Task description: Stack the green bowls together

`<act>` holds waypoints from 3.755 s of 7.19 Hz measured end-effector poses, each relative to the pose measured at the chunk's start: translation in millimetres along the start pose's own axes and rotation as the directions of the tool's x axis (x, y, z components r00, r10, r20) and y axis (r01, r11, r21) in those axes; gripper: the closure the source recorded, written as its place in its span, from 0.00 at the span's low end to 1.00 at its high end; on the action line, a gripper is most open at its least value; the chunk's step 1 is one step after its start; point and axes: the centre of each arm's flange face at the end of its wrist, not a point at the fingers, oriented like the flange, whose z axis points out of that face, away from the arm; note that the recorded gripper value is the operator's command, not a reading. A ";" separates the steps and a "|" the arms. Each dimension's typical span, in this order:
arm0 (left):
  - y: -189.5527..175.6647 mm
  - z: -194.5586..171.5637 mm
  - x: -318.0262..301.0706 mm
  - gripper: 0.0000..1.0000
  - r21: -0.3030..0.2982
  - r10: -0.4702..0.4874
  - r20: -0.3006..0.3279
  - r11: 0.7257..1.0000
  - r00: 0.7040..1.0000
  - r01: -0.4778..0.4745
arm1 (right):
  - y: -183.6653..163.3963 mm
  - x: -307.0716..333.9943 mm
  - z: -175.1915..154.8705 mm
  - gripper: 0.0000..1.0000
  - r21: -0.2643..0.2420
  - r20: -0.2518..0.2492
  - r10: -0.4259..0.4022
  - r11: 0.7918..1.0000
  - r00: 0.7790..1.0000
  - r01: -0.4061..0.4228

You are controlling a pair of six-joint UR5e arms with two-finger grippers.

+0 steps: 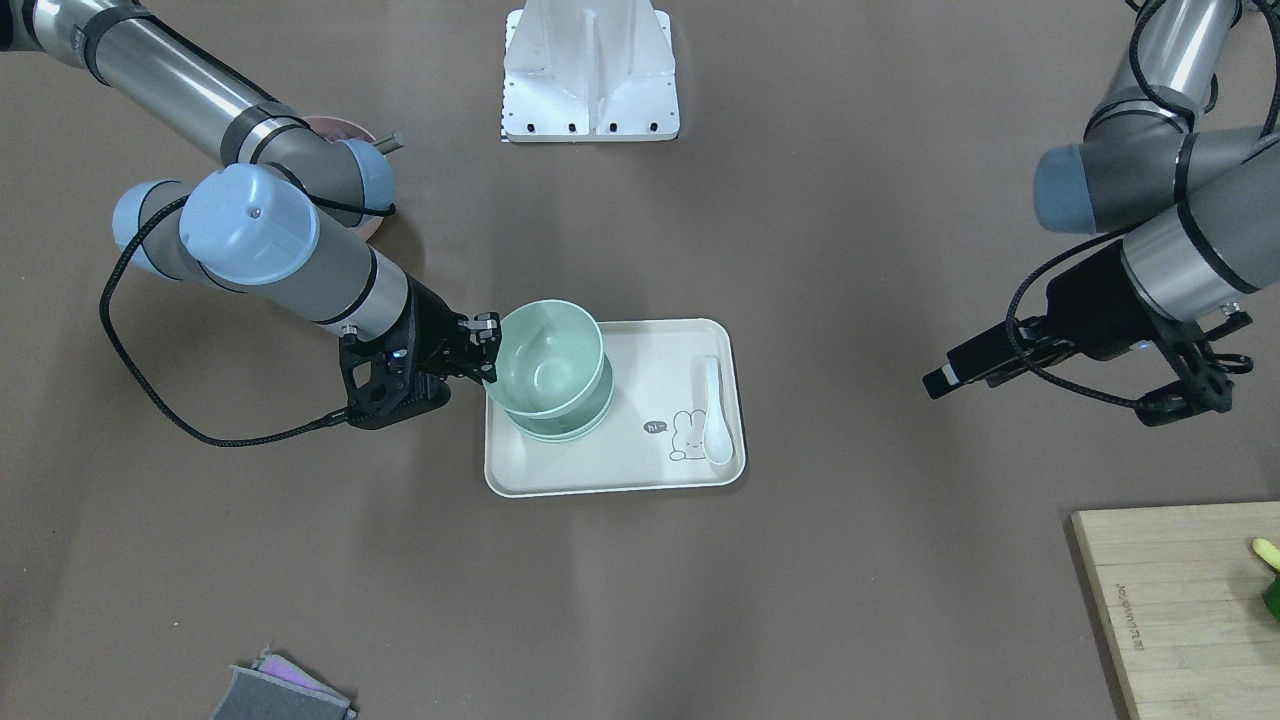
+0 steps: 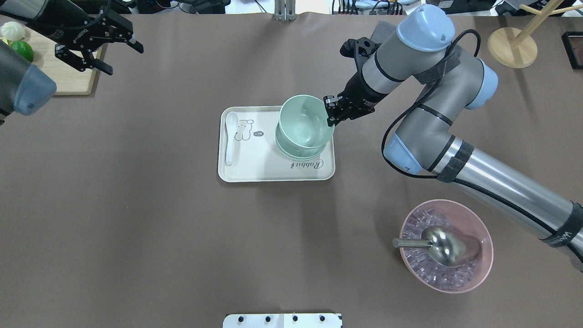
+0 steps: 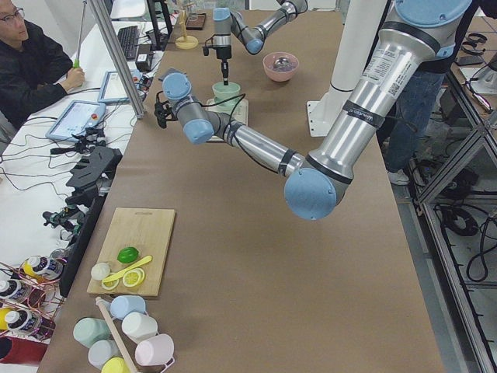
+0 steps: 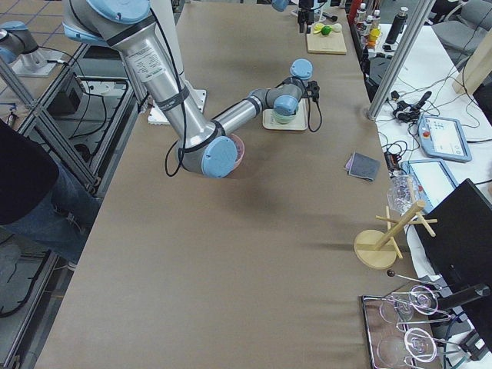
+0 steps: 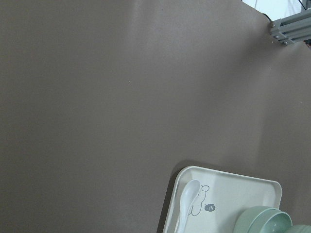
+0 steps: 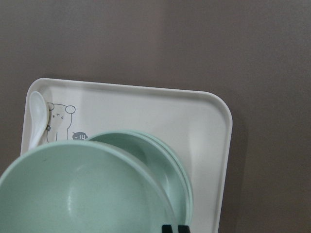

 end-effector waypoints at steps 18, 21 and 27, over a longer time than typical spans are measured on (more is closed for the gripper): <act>-56.3 -99.5 -239.4 0.02 0.122 0.314 0.363 0.917 0.877 -0.379 | -20.9 200.8 -172.0 0.00 0.057 -0.343 0.138 0.990 0.929 -0.126; -41.4 -107.1 -306.2 0.02 0.082 0.243 0.417 0.950 0.876 -0.303 | 21.3 360.8 -198.2 0.00 -0.075 -0.479 0.050 0.992 0.876 -0.097; -25.1 -140.4 -356.2 0.02 0.106 0.163 0.455 0.966 0.875 -0.235 | 86.7 539.3 -284.8 0.00 -0.060 -0.468 0.152 0.977 0.870 -0.203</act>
